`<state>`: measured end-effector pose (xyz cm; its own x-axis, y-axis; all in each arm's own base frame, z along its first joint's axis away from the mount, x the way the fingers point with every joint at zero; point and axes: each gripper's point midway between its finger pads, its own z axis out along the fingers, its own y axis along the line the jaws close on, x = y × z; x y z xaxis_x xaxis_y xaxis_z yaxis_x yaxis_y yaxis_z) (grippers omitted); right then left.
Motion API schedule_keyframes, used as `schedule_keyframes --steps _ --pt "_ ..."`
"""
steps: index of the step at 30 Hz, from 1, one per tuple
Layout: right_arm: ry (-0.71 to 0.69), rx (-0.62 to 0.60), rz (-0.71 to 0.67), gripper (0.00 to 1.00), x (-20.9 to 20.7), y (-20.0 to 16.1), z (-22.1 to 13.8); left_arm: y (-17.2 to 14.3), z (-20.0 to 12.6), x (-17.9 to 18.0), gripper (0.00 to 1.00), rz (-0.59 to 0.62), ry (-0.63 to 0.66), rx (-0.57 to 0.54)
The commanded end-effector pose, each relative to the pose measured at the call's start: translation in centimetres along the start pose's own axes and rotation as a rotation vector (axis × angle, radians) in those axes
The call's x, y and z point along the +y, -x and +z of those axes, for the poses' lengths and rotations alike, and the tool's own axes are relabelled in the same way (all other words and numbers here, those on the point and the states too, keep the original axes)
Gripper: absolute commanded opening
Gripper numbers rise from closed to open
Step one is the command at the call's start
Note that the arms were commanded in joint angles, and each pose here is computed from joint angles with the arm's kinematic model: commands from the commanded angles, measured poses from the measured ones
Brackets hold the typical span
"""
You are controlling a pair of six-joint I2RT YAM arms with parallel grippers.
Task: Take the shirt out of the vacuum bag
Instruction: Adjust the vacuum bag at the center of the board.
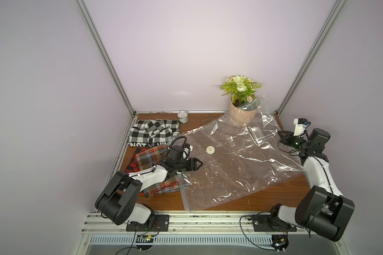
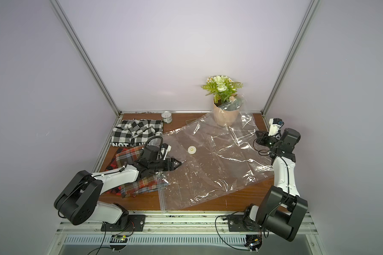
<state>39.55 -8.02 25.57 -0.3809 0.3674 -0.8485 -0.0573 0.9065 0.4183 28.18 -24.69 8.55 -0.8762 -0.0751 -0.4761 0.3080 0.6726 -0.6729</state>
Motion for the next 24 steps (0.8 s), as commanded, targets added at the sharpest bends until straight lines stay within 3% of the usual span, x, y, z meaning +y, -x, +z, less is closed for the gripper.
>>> schedule_keyframes --steps 1,7,15,22,24 --pt "-0.097 -0.012 0.039 0.0 -0.1 2.0 -1.3 0.3 0.1 -1.3 0.7 0.031 -0.043 -0.006" --pt "-0.269 -0.009 0.048 0.0 -1.7 3.3 -3.1 0.5 0.4 -2.8 0.7 0.026 -0.097 -0.006" --pt "-0.437 -0.097 0.001 0.0 -2.5 6.7 -6.2 0.8 1.5 -5.1 0.7 0.067 -0.12 0.007" --pt "-0.537 -0.145 -0.044 0.0 -2.5 9.0 -8.6 1.0 3.1 -7.2 0.71 0.106 -0.141 0.022" --pt "-0.526 -0.14 -0.048 0.0 -2.2 9.2 -8.6 1.5 3.1 -6.1 0.71 0.095 -0.09 0.0"
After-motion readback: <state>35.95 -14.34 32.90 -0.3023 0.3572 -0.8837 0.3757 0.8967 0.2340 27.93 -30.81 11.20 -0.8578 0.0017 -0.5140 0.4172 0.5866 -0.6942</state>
